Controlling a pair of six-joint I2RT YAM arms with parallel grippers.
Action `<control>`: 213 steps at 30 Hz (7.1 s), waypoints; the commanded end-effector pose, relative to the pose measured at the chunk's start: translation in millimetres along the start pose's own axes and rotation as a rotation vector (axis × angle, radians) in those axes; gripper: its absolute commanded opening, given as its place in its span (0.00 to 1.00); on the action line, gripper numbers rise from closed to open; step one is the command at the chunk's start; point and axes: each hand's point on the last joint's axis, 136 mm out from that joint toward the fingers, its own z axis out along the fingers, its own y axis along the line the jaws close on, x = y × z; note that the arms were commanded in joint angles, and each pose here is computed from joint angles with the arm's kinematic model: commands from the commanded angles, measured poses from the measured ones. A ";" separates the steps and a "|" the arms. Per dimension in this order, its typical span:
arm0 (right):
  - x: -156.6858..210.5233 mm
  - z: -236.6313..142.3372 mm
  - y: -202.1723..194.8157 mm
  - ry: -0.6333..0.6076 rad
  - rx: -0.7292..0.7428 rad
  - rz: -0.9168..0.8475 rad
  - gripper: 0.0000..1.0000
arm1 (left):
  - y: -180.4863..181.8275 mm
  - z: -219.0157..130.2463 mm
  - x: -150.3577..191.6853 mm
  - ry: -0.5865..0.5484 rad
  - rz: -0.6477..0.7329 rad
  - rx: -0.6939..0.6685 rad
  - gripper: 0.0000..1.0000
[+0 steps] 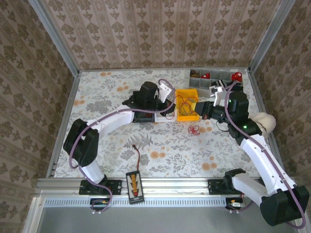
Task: Untangle the cables
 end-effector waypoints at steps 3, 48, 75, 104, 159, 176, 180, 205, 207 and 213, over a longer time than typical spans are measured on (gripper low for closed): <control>11.8 19.5 -26.9 0.072 0.083 0.059 0.05 | -34.5 -31.2 -22.6 -0.059 -0.026 0.192 0.00; 26.4 53.0 -25.2 0.152 -0.064 0.126 0.05 | -49.2 -42.9 -8.2 0.033 -0.059 0.303 0.46; 22.9 45.8 8.1 0.204 -0.252 0.166 0.06 | -29.0 -41.0 -14.2 -0.020 -0.041 0.217 0.46; 9.9 48.8 -50.7 0.087 0.075 0.175 0.60 | 61.7 -66.3 -18.9 -0.115 -0.137 -0.256 0.00; 21.0 15.0 -77.8 0.044 0.288 0.116 0.55 | 229.9 -40.1 61.7 0.438 -0.150 -1.112 0.17; 22.1 16.2 -77.4 0.046 0.277 0.116 0.55 | 193.3 -78.7 4.2 0.311 -0.064 -1.186 0.45; 24.0 17.9 -79.7 0.057 0.281 0.119 0.55 | 195.1 -85.4 1.8 0.291 -0.055 -1.211 0.45; 142.1 30.8 -167.6 0.419 0.744 0.064 0.57 | 207.7 -156.2 47.5 0.003 -0.581 -1.183 0.46; 146.7 36.8 -175.7 0.451 0.775 0.056 0.55 | 206.7 -157.4 52.7 0.005 -0.590 -1.185 0.46; 149.4 58.4 -186.6 0.480 0.785 0.022 0.46 | 207.4 -160.9 65.0 0.011 -0.620 -1.189 0.46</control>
